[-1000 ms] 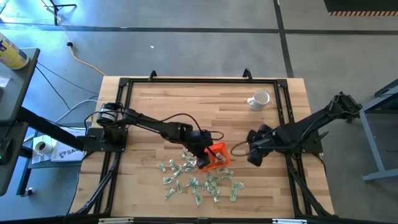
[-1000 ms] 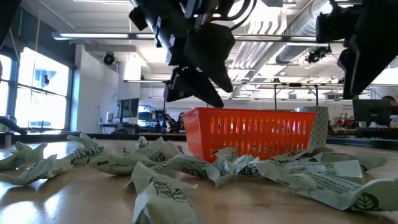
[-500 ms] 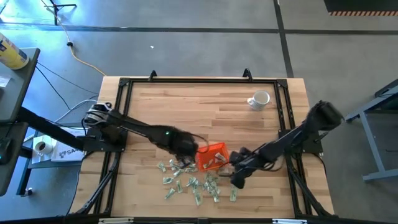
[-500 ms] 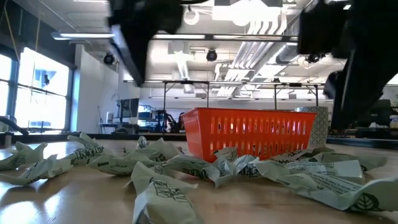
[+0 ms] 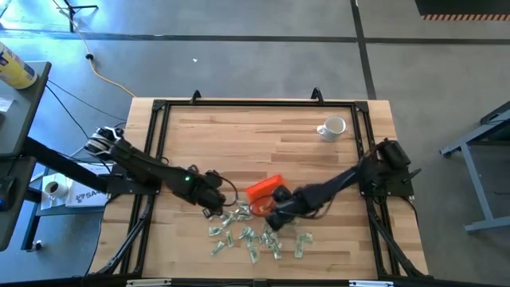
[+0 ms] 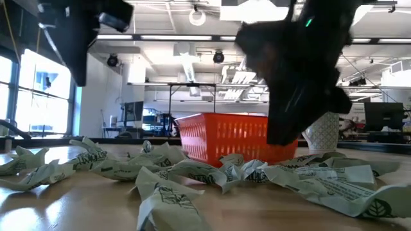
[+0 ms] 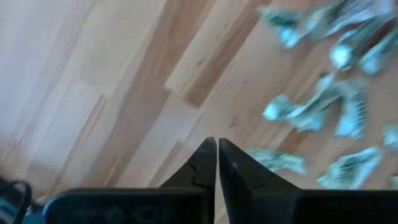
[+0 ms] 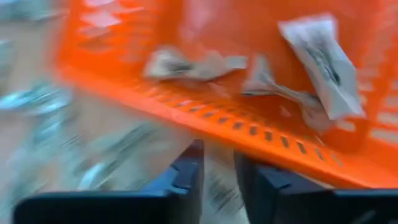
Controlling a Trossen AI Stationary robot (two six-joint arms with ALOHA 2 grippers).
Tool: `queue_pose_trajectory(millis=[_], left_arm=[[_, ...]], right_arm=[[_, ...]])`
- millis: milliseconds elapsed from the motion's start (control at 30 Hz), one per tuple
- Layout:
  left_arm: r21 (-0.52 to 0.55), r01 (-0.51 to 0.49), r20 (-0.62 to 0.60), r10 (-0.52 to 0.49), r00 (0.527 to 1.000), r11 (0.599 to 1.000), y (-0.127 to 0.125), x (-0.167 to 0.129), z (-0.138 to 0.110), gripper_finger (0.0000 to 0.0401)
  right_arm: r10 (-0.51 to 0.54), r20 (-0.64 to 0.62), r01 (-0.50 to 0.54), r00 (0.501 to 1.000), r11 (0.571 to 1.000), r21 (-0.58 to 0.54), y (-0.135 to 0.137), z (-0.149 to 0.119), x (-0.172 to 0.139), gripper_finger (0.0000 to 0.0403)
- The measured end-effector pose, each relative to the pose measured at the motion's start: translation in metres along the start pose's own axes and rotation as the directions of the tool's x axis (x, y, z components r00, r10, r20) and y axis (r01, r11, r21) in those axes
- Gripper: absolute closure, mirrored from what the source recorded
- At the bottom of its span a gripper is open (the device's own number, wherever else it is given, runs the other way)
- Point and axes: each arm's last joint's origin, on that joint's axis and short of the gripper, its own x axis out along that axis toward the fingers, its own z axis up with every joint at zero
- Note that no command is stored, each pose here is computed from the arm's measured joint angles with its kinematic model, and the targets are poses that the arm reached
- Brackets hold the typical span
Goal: Pick and place Stevia / Truvia into bins
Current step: Put the stevia packet into the orange bin
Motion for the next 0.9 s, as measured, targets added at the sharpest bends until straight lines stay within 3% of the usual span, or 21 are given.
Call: queue_pose_trajectory(millis=[67, 133, 267, 433, 633, 767, 900], left_arm=[[-0.008, -0.013, -0.008, 0.013, 1.000, 1.000, 0.006, 0.003, -0.008, 0.0357], [-0.020, -0.017, -0.010, 0.017, 1.000, 1.000, 0.012, 0.006, -0.016, 0.0360], [-0.037, 0.005, 0.005, -0.005, 1.000, 0.999, 0.021, 0.008, -0.028, 0.0360], [-0.044, 0.026, 0.048, -0.024, 0.999, 0.999, 0.029, 0.011, -0.034, 0.0353], [0.007, 0.042, 0.095, -0.043, 0.995, 0.999, 0.029, 0.013, -0.033, 0.0348], [0.016, 0.065, 0.110, -0.066, 0.992, 0.998, 0.026, 0.013, -0.031, 0.0350], [0.015, 0.070, 0.113, -0.071, 0.991, 0.997, 0.026, 0.013, -0.031, 0.0349]], right_arm=[[-0.009, 0.022, 0.008, 1.000, 0.999, 0.035, -0.004, 0.012, 0.005, 0.0357], [0.046, 0.055, -0.049, 0.997, 0.997, 0.059, -0.003, 0.025, 0.003, 0.0367], [0.179, 0.047, -0.179, 0.983, 0.984, 0.003, 0.007, 0.031, -0.017, 0.0352], [0.067, -0.138, -0.084, 0.988, 0.989, -0.121, 0.002, -0.016, -0.041, 0.0274], [0.076, -0.281, -0.171, 0.957, 0.928, -0.331, 0.014, -0.090, -0.062, 0.0158], [-0.006, -0.223, -0.095, 0.975, 0.892, -0.442, 0.009, -0.121, -0.057, 0.0115], [-0.096, -0.131, 0.019, 0.987, 0.871, -0.490, 0.002, -0.127, -0.048, 0.0110]])
